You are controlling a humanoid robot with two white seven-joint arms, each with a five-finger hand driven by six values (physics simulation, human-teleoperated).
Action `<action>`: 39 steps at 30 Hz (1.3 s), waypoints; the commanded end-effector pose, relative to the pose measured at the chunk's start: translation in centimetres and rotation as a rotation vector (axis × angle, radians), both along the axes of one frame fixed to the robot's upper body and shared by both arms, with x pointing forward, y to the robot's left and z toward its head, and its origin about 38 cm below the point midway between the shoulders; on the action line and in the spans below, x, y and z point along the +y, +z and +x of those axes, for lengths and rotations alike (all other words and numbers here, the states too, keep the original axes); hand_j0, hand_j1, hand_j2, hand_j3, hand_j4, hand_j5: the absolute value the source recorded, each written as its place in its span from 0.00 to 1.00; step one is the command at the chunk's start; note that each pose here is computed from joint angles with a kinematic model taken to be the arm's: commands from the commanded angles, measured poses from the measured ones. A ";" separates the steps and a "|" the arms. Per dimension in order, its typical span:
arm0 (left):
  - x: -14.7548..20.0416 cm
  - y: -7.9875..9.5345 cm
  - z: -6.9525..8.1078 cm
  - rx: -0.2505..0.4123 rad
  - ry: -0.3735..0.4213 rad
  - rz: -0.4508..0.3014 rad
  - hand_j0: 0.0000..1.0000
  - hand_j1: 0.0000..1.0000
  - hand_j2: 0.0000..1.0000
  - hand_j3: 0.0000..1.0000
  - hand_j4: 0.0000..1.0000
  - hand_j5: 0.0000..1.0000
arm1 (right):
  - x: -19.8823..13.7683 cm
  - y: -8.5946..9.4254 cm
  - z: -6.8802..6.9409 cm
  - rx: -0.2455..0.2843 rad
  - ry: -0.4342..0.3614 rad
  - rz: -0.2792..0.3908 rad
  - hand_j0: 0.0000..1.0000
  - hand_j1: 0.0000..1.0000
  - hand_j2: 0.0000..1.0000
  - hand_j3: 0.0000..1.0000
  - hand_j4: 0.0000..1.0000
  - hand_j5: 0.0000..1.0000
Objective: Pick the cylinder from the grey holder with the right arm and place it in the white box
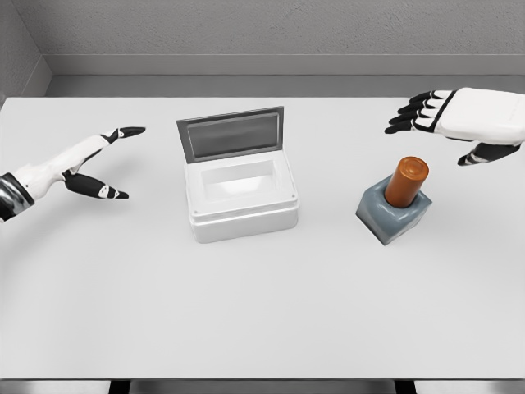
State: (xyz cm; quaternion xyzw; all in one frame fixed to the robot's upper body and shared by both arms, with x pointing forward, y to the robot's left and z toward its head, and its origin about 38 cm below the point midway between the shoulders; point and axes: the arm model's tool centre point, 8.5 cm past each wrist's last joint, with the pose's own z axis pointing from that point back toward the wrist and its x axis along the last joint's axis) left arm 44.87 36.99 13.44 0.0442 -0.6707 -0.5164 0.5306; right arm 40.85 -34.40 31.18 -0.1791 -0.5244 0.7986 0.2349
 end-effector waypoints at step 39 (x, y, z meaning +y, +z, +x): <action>0.2 0.0 0.0 0.009 -0.001 0.000 1.00 1.00 1.00 1.00 1.00 1.00 | 2.7 -1.2 -0.5 0.060 0.087 -0.081 1.00 1.00 1.00 1.00 1.00 1.00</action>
